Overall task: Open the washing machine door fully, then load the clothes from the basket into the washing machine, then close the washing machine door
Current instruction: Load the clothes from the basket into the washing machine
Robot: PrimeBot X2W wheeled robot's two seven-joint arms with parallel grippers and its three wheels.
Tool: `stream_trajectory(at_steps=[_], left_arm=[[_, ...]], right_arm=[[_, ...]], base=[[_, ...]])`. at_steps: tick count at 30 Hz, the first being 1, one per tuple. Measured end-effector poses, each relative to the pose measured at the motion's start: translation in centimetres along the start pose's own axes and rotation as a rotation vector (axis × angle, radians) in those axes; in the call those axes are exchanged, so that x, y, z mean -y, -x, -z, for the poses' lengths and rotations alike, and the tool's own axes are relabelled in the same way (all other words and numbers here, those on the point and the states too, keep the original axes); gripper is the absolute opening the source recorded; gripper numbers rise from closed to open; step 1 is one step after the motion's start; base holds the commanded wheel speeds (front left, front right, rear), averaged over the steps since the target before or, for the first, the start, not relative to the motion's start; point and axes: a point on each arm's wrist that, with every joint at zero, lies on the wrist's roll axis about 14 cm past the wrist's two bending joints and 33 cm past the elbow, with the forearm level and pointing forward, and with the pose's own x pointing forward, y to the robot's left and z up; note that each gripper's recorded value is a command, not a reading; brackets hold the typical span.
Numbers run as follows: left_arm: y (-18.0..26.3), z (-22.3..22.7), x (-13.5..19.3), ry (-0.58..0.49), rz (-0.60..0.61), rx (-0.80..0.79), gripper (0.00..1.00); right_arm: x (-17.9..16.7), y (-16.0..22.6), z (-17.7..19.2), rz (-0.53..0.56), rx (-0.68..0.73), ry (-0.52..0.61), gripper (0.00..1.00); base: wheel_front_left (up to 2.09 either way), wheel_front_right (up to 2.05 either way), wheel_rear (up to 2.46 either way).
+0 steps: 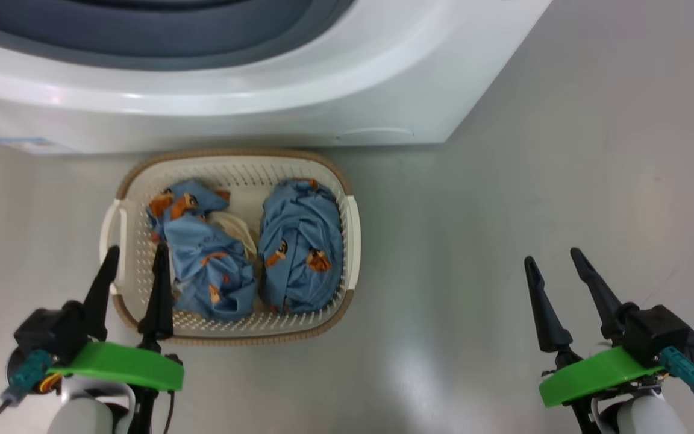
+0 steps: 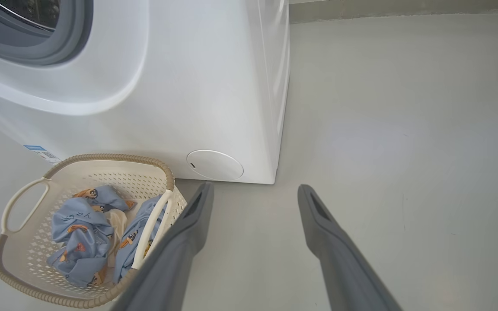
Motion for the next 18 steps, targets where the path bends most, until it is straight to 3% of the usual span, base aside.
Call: stream_trajectory(at_steps=[18], left_arm=[[-5.7,8.6,-2.6,0.011,-0.020,-0.210,1.00]], right_arm=[[1.1,-2.8,6.1,0.014,-0.121,-0.020,1.00]], base=[[0.00,0.00,0.00]])
